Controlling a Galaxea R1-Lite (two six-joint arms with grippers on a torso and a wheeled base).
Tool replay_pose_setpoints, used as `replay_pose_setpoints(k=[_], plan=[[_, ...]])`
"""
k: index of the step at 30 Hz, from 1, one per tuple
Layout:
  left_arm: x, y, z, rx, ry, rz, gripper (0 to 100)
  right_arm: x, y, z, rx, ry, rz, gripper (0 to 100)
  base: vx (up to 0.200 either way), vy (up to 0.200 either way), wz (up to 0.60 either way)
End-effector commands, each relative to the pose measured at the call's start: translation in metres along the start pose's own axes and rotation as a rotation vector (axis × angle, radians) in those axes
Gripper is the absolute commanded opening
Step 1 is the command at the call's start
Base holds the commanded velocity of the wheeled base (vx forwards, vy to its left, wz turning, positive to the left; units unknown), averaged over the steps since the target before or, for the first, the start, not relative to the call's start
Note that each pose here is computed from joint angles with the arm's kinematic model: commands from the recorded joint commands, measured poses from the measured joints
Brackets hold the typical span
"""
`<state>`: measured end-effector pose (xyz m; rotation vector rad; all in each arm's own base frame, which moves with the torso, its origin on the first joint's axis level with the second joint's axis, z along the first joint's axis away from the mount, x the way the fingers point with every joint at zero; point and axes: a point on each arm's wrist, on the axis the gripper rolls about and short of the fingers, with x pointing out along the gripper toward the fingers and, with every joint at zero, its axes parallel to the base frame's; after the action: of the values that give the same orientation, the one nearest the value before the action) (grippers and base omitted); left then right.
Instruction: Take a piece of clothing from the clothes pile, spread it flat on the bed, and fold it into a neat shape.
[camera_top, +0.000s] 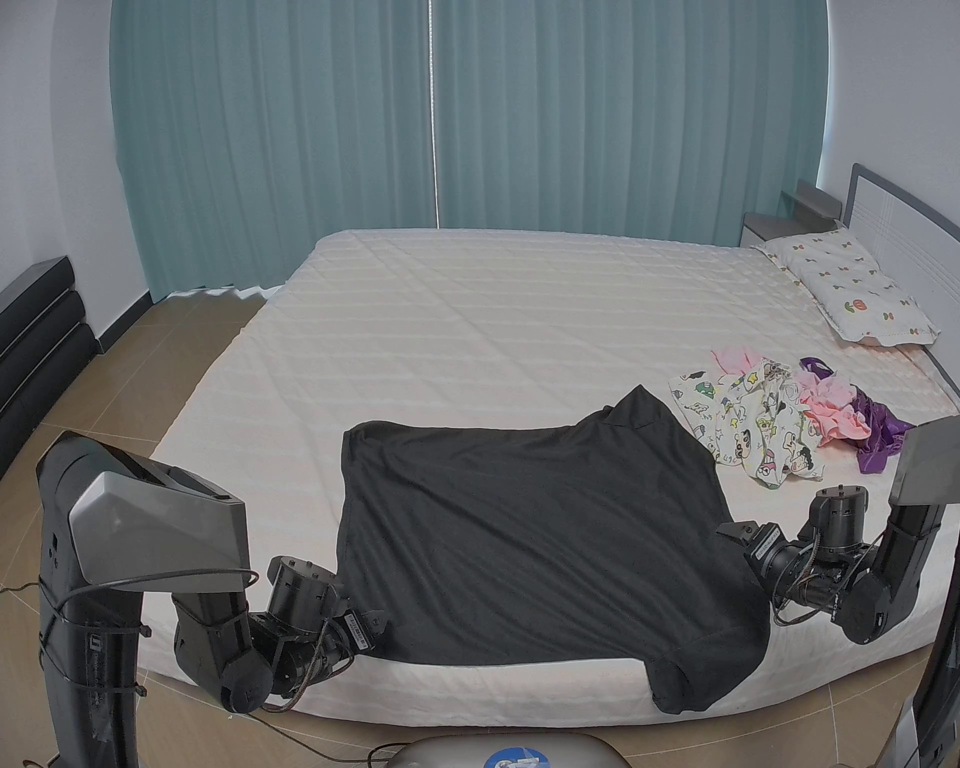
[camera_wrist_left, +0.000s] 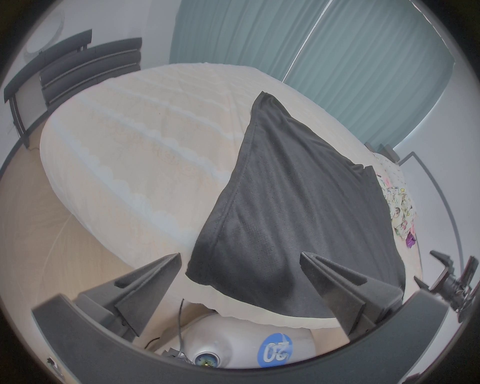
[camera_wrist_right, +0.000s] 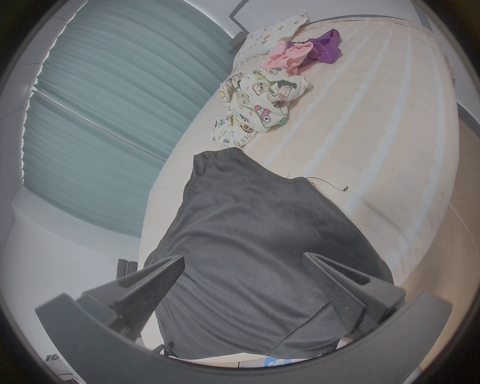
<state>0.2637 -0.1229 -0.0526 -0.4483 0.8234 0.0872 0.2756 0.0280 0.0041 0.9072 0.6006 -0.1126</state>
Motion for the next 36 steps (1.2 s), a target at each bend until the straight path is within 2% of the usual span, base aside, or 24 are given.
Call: replay_pose_setpoints(k=[1,3,4,15,20,25,28,32,36], plan=[[0.004,0.002,-0.005,0.016,0.012,0.016,100,0.000,-0.005,-0.003,0.000,0.006,-0.008,100,0.000,0.000,0.00],[0.004,0.002,-0.005,0.016,0.011,0.015,100,0.001,-0.005,-0.004,-0.002,0.003,-0.005,100,0.000,0.000,0.00],[0.004,0.002,-0.005,0.016,0.012,0.016,0,0.001,-0.006,-0.004,-0.003,0.003,-0.005,100,0.000,0.000,0.00],[-0.001,0.008,-0.005,0.005,0.015,0.036,0,-0.003,-0.009,-0.007,-0.015,0.012,-0.021,100,0.000,0.000,0.00],[-0.015,0.002,0.008,-0.019,-0.030,-0.002,0,-0.007,-0.014,-0.006,-0.056,0.013,-0.039,100,0.000,0.000,0.00],[-0.022,-0.001,0.032,-0.121,-0.099,-0.047,0,-0.011,-0.026,0.007,-0.094,-0.025,-0.080,100,0.000,0.000,0.00],[-0.021,0.002,0.048,-0.215,-0.134,-0.064,0,-0.009,-0.028,0.010,-0.098,-0.030,-0.090,100,0.000,0.000,0.00],[-0.026,-0.001,0.054,-0.312,-0.080,-0.158,0,-0.004,-0.023,0.004,-0.139,-0.008,-0.074,100,0.000,0.000,0.00],[-0.028,0.001,0.056,-0.393,-0.042,-0.193,0,-0.001,-0.021,0.006,-0.182,0.001,-0.080,100,0.000,0.000,0.00]])
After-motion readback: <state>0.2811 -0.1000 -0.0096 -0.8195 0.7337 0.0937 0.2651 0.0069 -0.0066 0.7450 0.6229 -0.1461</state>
